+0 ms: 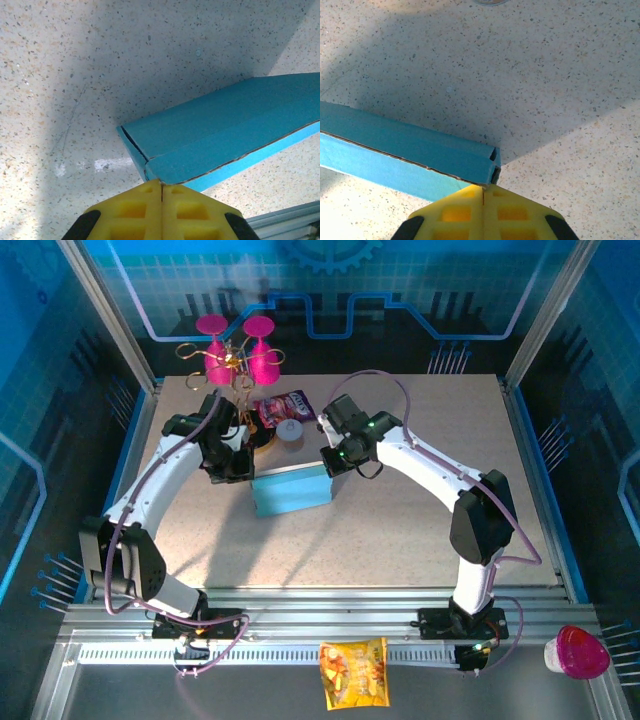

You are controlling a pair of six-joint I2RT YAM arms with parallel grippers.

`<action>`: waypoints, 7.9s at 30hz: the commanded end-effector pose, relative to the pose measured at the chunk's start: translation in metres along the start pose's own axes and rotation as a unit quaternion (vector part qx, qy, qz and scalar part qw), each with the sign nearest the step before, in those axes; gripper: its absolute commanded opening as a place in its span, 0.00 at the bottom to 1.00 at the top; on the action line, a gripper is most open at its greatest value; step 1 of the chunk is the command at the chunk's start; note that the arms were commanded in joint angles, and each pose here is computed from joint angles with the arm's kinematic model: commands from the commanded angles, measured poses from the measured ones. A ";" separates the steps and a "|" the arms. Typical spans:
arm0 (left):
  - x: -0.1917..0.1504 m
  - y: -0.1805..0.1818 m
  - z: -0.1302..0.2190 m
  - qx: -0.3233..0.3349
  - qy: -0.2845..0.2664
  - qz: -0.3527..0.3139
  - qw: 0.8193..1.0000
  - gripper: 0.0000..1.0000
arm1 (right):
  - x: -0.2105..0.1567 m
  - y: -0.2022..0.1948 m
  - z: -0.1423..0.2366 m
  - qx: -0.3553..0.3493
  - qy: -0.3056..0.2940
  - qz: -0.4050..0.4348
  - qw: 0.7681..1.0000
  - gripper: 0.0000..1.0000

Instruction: Fold the paper box

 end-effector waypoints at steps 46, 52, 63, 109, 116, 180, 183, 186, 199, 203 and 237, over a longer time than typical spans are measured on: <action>-0.001 -0.021 0.007 -0.113 0.000 0.085 0.990 0.00 | -0.004 -0.001 0.007 -0.003 -0.033 -0.020 0.999 0.00; 0.005 -0.024 0.005 -0.122 -0.004 0.083 0.989 0.00 | -0.003 -0.004 0.010 -0.008 -0.050 -0.024 0.998 0.00; -0.017 -0.008 -0.010 -0.142 -0.082 0.039 0.986 0.00 | -0.021 -0.002 0.015 -0.001 -0.116 -0.021 0.993 0.00; -0.089 0.013 -0.030 -0.116 -0.158 -0.035 0.980 0.00 | -0.090 0.012 -0.002 -0.012 -0.125 0.060 0.990 0.00; -0.096 0.014 -0.034 -0.103 -0.156 -0.044 0.981 0.00 | -0.097 0.011 -0.006 -0.017 -0.115 0.067 0.991 0.00; -0.111 -0.010 -0.026 -0.018 -0.197 -0.121 0.973 0.00 | -0.069 -0.035 0.004 0.210 0.016 -0.639 0.740 0.63; -0.111 -0.010 -0.026 -0.018 -0.199 -0.122 0.972 0.00 | -0.072 -0.036 -0.002 0.205 0.019 -0.643 0.738 0.60; -0.111 -0.011 -0.026 -0.019 -0.199 -0.121 0.972 0.00 | -0.074 -0.038 -0.005 0.207 0.017 -0.645 0.735 0.55; -0.116 -0.013 -0.012 -0.050 -0.200 -0.103 0.973 0.27 | -0.087 -0.042 -0.014 0.190 0.022 -0.649 0.736 0.39; -0.120 -0.015 0.007 -0.087 -0.208 -0.063 0.972 0.43 | -0.088 -0.043 -0.015 0.187 0.022 -0.649 0.737 0.37; -0.104 0.002 -0.033 -0.274 -0.088 0.555 0.781 0.46 | -0.093 -0.042 -0.011 0.189 0.019 -0.644 0.741 0.33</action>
Point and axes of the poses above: each hand's point on the last joint's axis, 136 mm out from that joint toward the fingers, its own z axis back along the fingers, its own y axis along the line the jaws close on, x = y × z, the point moved 9 cm from there along z, back along the fingers, and after that the axes turned 6 degrees about z, right-handed, at the moved point
